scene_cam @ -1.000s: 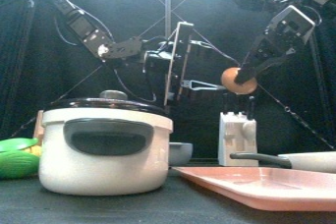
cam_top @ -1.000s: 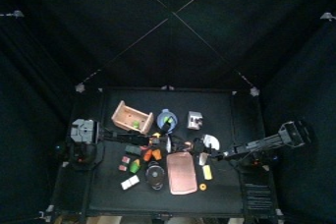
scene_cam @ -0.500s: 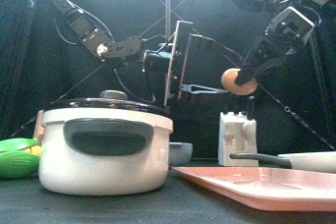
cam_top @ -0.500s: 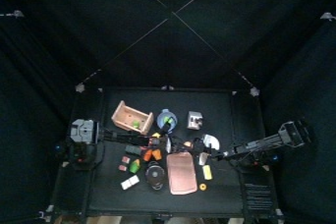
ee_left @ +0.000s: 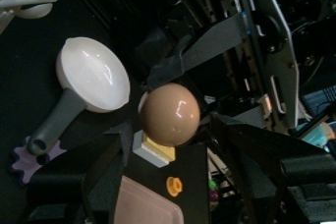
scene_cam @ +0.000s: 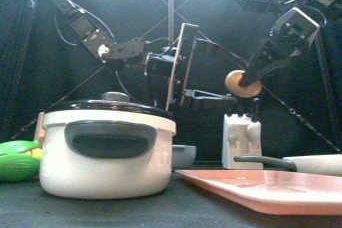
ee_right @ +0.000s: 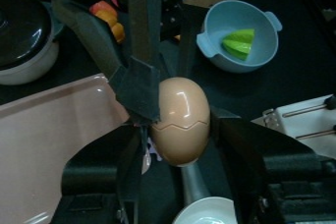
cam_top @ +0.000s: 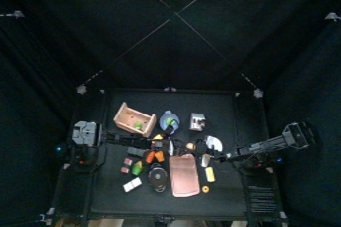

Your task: Peel half of eggshell and place in bowl

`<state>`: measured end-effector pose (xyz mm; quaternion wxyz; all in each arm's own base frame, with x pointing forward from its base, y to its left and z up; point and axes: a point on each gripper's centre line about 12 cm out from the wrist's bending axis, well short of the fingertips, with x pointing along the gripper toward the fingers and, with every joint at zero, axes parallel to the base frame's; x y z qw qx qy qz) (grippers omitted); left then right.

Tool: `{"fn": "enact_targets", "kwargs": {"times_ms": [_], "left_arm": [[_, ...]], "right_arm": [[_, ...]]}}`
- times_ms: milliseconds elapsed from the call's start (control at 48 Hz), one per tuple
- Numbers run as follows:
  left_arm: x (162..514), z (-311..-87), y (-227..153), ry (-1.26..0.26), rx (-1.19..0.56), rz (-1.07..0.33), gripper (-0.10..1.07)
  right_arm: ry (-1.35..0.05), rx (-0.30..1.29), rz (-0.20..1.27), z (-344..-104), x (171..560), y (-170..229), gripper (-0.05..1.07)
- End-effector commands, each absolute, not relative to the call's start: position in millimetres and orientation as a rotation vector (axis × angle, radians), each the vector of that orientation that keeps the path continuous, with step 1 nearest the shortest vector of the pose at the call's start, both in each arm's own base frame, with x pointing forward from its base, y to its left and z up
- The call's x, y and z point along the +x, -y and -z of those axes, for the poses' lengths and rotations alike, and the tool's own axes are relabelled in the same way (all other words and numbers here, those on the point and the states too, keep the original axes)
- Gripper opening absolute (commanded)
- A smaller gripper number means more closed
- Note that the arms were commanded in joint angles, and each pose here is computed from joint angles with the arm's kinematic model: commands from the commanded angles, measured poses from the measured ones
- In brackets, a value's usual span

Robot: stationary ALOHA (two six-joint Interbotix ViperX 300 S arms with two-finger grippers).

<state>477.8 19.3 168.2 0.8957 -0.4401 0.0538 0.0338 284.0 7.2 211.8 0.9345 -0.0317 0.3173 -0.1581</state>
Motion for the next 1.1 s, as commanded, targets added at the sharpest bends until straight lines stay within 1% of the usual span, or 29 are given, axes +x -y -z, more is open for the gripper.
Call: {"fn": "enact_targets", "kwargs": {"times_ms": [0, 167, 375, 688, 771, 958, 1083], "left_arm": [[483.2, -181.1, -20.2, -0.075, -0.910, -0.054, 0.96], [484.9, -183.2, -21.2, -0.067, -0.911, -0.053, 0.94], [486.1, -187.5, -21.8, -0.053, -0.909, -0.046, 0.87], [485.3, -184.4, -21.8, -0.060, -0.910, -0.049, 0.83], [485.0, -183.9, -21.0, -0.062, -0.910, -0.049, 0.80], [482.3, -183.2, -21.5, -0.066, -0.909, -0.051, 0.66], [481.6, -182.9, -20.8, -0.068, -0.909, -0.051, 0.60]], "right_arm": [[-0.622, -0.052, 0.321, -220.7, 286.8, -7.7, 0.60], [-0.623, -0.052, 0.318, -220.2, 286.5, -8.2, 0.60], [-0.625, -0.052, 0.314, -219.5, 286.1, -9.5, 0.60], [-0.626, -0.052, 0.313, -219.0, 285.8, -9.6, 0.60], [-0.630, -0.053, 0.313, -217.6, 285.8, -9.6, 0.60], [-0.657, -0.056, 0.316, -209.3, 284.6, -9.5, 0.63], [-0.660, -0.057, 0.316, -208.4, 284.9, -9.5, 0.69]]}}
